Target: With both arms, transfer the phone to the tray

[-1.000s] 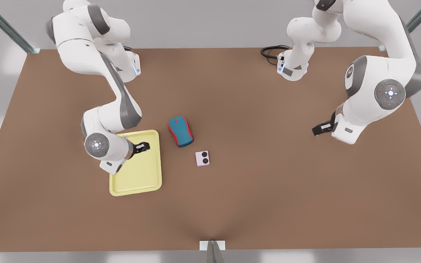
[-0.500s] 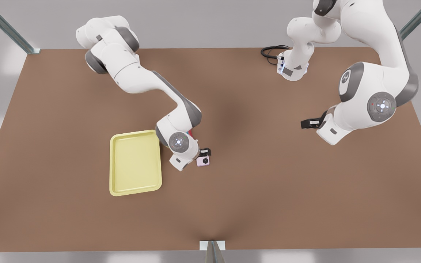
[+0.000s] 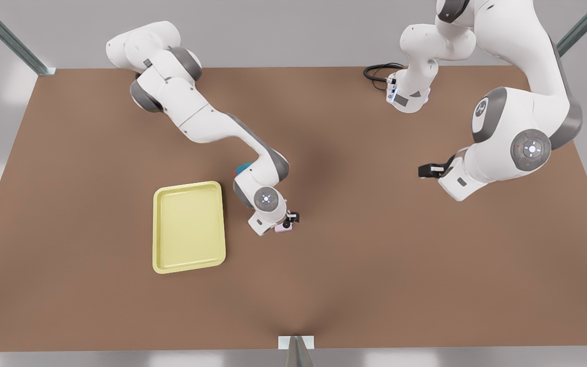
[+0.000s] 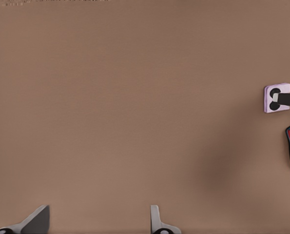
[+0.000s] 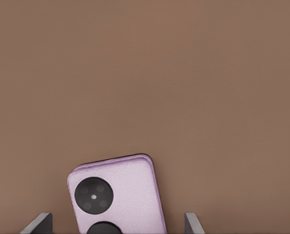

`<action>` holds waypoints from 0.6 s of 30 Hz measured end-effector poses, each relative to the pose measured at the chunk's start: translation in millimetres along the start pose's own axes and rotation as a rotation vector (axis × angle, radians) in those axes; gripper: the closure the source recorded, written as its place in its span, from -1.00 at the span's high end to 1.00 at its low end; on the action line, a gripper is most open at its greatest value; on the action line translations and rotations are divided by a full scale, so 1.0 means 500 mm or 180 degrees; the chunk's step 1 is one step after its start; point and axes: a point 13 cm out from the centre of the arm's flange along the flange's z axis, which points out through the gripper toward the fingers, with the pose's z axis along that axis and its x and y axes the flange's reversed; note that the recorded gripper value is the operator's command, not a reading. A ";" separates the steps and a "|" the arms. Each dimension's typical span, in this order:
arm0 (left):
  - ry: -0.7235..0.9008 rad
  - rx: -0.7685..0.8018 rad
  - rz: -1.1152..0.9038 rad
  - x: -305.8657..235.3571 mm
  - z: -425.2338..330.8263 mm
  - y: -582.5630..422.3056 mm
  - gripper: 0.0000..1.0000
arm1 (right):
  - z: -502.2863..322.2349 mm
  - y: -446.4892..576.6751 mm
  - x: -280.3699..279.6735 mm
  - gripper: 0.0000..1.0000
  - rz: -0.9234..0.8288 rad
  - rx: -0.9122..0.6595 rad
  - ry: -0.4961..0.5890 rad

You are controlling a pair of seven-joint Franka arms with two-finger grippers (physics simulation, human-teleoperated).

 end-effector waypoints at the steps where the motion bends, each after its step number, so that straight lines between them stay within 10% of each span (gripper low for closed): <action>1: -0.0001 0.0002 0.0015 0.000 0.000 -0.001 1.00 | 0.008 0.000 0.000 1.00 -0.0022 -0.0004 -0.0003; 18: -0.0214 -0.0326 -0.0015 0.022 -0.059 0.057 1.00 | 0.040 0.026 0.003 1.00 -0.0474 -0.0064 -0.0103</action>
